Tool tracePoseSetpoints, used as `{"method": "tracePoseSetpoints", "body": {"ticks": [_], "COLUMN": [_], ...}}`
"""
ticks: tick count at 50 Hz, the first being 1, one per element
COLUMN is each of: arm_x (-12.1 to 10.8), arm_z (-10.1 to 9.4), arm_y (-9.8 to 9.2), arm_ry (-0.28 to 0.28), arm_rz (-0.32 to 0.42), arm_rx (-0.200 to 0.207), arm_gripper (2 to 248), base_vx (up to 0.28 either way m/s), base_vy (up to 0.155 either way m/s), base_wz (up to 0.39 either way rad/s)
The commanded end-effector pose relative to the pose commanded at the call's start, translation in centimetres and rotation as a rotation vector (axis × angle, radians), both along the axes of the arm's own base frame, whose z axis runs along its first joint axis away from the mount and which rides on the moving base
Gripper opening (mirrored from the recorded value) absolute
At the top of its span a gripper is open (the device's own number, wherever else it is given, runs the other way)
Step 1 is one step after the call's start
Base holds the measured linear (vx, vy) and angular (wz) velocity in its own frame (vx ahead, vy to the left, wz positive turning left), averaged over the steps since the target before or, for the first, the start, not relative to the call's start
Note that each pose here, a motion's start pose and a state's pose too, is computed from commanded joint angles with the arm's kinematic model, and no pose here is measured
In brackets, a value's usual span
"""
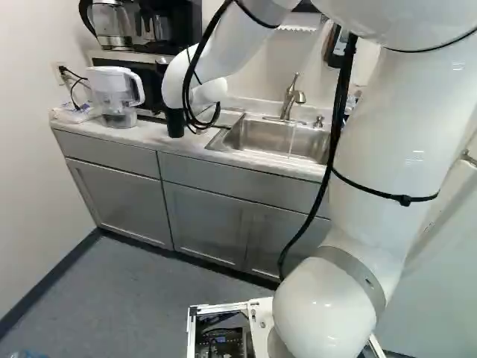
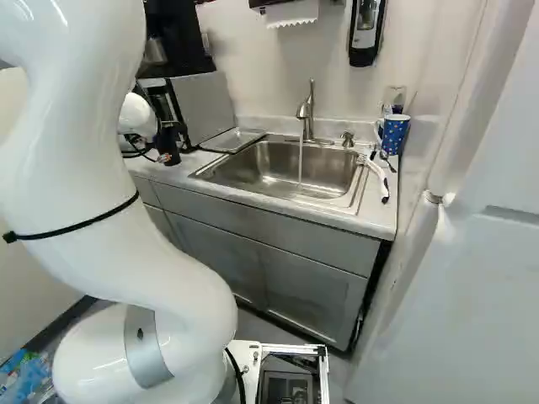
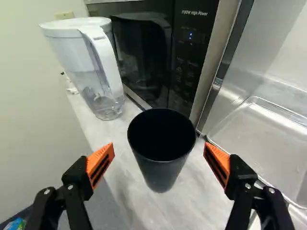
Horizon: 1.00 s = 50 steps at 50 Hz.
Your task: Rinse the cup and place it in the tray
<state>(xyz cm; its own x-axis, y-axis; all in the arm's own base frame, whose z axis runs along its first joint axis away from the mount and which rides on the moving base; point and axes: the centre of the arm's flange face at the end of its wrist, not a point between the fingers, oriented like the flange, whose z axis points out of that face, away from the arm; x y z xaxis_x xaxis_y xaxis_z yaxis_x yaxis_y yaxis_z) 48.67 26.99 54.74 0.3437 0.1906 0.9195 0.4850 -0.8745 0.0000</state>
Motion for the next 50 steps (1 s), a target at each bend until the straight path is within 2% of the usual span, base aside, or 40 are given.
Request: {"method": "tracePoseSetpoints", "body": {"ticks": [10,29,50], "arm_x": [0.1,0.4,0.4], "arm_z": [-0.2,-2.2,-2.2], "arm_y": [0.2,0.7,0.7], "arm_ry": [0.003,0.034,0.034], "arm_rz": [0.003,0.008,0.008], "arm_rx": [-0.002,-0.019,-0.019], "arm_gripper": [247,247,247], "base_vx": [0.0,0.0,0.0], "base_vy": [0.0,0.0,0.0], "base_wz": [0.0,0.0,0.0]}}
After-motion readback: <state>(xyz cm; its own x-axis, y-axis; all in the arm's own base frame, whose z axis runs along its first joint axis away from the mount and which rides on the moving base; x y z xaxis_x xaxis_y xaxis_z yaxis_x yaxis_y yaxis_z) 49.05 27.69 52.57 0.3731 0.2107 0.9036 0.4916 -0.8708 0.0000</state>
